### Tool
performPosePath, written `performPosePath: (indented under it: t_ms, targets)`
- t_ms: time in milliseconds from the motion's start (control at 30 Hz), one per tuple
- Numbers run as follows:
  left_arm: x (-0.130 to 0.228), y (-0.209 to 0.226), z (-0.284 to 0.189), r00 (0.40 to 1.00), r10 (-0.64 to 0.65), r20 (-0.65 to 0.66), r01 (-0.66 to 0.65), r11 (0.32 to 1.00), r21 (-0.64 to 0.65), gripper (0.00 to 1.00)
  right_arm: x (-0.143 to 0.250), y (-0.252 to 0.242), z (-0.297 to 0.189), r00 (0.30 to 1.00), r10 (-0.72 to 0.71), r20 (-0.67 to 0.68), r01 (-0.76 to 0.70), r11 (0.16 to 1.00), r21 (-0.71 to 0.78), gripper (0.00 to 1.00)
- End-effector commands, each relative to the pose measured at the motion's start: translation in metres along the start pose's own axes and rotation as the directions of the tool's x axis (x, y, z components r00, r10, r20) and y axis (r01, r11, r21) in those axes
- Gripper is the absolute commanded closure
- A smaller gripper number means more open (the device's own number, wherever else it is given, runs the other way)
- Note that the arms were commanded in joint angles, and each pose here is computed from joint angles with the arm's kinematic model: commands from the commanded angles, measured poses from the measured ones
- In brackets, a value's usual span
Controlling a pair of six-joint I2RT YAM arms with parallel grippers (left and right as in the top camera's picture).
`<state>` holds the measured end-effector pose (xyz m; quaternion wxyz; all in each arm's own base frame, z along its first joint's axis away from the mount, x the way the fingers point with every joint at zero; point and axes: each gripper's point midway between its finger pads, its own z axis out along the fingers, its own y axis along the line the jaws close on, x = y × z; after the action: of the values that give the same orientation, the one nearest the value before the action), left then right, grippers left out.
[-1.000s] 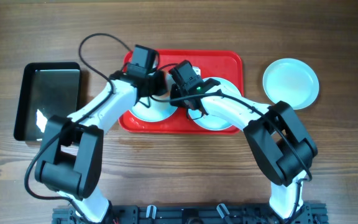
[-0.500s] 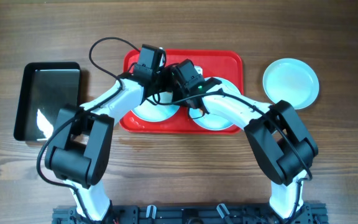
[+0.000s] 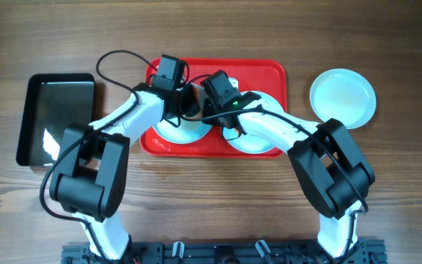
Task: Clean dirty plates on tray and stack at the side
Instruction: 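Scrub the top plate with the sponge while the right gripper holds it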
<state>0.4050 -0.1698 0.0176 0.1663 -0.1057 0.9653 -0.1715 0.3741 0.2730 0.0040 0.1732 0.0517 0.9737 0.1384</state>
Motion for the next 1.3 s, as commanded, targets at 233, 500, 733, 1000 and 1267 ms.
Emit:
performPosePath:
  t_ms: [233,500,733,1000,1267]
  targets:
    - [-0.002,0.009,0.003,0.997,-0.068,0.022,0.069,0.997,-0.036,0.96,0.021,-0.019,0.017,0.998,-0.003,-0.056,0.006,0.998,0.06,0.96]
    - [0.01,0.042,0.025,0.996,-0.084,-0.008,0.081,0.984,-0.16,0.96,0.022,-0.02,0.017,0.998,-0.003,-0.061,0.007,0.998,0.064,0.96]
    - [0.009,0.145,-0.01,0.999,-0.031,-0.027,0.012,0.843,-0.539,0.96,0.023,-0.021,0.017,0.998,-0.003,-0.066,0.007,0.998,0.07,0.96]
    - [0.013,0.169,-0.03,0.995,-0.089,-0.045,0.045,0.806,-0.59,0.96,0.024,-0.022,0.017,0.998,-0.002,-0.07,0.007,0.997,0.073,0.96]
    - [0.042,0.151,-0.047,0.984,-0.078,-0.161,-0.032,0.806,-0.59,0.96,0.024,-0.022,0.016,0.998,-0.002,-0.07,0.007,0.997,0.073,0.96]
